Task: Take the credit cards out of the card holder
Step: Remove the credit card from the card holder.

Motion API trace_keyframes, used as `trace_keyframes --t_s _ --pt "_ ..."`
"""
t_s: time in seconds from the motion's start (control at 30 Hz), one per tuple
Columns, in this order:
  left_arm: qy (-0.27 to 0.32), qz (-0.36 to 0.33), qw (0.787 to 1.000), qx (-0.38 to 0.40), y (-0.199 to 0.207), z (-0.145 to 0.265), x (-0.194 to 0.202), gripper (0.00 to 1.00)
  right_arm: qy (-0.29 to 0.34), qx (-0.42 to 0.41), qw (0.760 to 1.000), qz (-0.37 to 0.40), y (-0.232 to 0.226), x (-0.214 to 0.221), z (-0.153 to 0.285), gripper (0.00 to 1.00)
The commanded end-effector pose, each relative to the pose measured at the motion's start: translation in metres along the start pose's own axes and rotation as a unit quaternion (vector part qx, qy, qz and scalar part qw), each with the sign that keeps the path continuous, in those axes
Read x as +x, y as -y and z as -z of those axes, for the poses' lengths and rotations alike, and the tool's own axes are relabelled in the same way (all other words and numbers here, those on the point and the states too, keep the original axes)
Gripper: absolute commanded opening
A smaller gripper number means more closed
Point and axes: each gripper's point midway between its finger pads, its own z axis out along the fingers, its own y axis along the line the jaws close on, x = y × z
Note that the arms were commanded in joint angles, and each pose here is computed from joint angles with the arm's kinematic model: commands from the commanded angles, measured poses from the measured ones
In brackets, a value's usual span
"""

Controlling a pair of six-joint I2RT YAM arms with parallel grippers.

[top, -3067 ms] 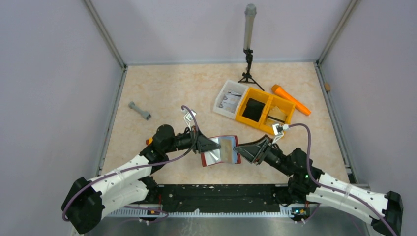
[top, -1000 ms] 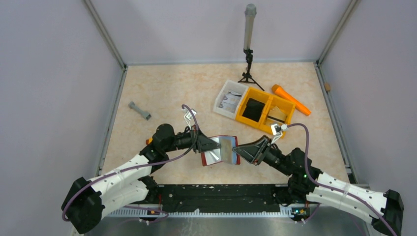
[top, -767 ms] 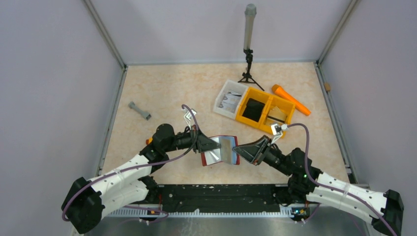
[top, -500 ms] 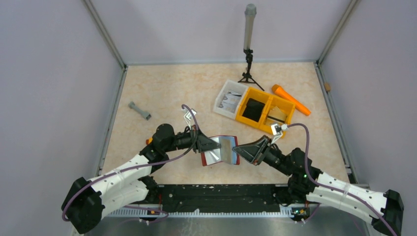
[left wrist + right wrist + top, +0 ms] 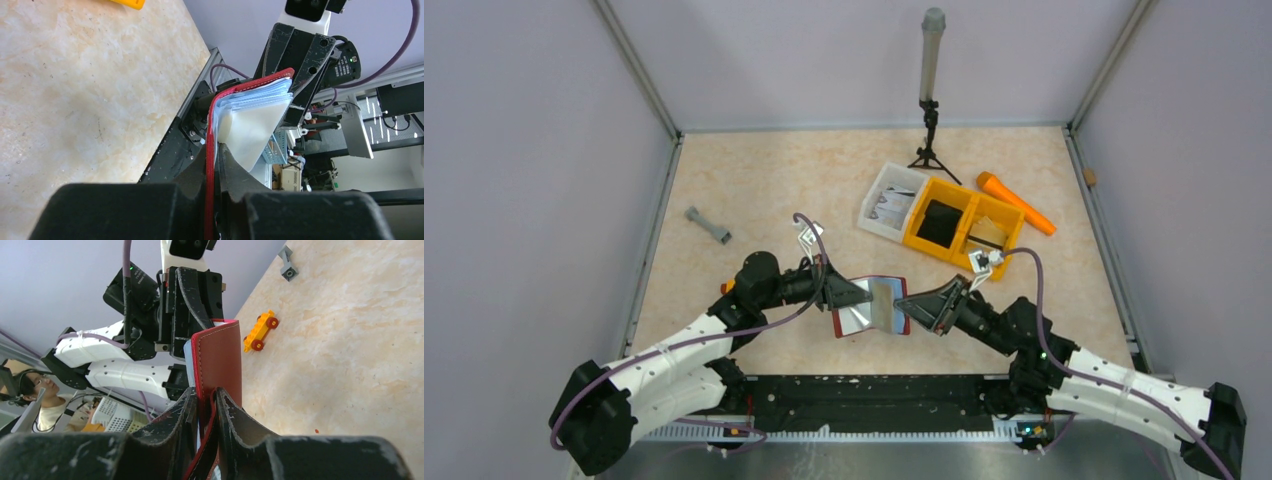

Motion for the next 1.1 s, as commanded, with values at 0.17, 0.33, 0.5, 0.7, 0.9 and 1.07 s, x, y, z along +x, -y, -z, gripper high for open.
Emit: trace_keyframes --t_s 0.17,0.33,0.5,0.7,0.9,1.07 --pt "0.011 -0.037 0.998 0.042 0.027 -0.003 -0.014 0.04 -0.019 0.04 0.999 0.023 0.013 0.003 -0.006 0.3" --pt "0.008 -0.035 0.999 0.04 0.024 -0.004 -0.013 0.04 -0.026 0.037 0.999 0.023 0.013 0.007 -0.011 0.31" --pt "0.005 -0.034 0.999 0.038 0.022 -0.005 -0.012 0.04 -0.038 0.03 0.999 0.023 0.011 0.011 -0.017 0.32" --pt "-0.006 -0.03 0.999 0.014 0.006 -0.012 -0.009 0.07 -0.074 0.066 0.994 0.044 0.015 0.016 -0.037 0.22" --pt "-0.01 -0.032 0.999 -0.022 -0.017 -0.017 -0.006 0.12 -0.141 0.164 0.973 0.083 0.04 0.026 -0.054 0.0" --pt "-0.011 -0.033 0.999 -0.03 -0.024 -0.016 -0.003 0.16 -0.15 0.179 0.968 0.089 0.046 0.028 -0.057 0.0"
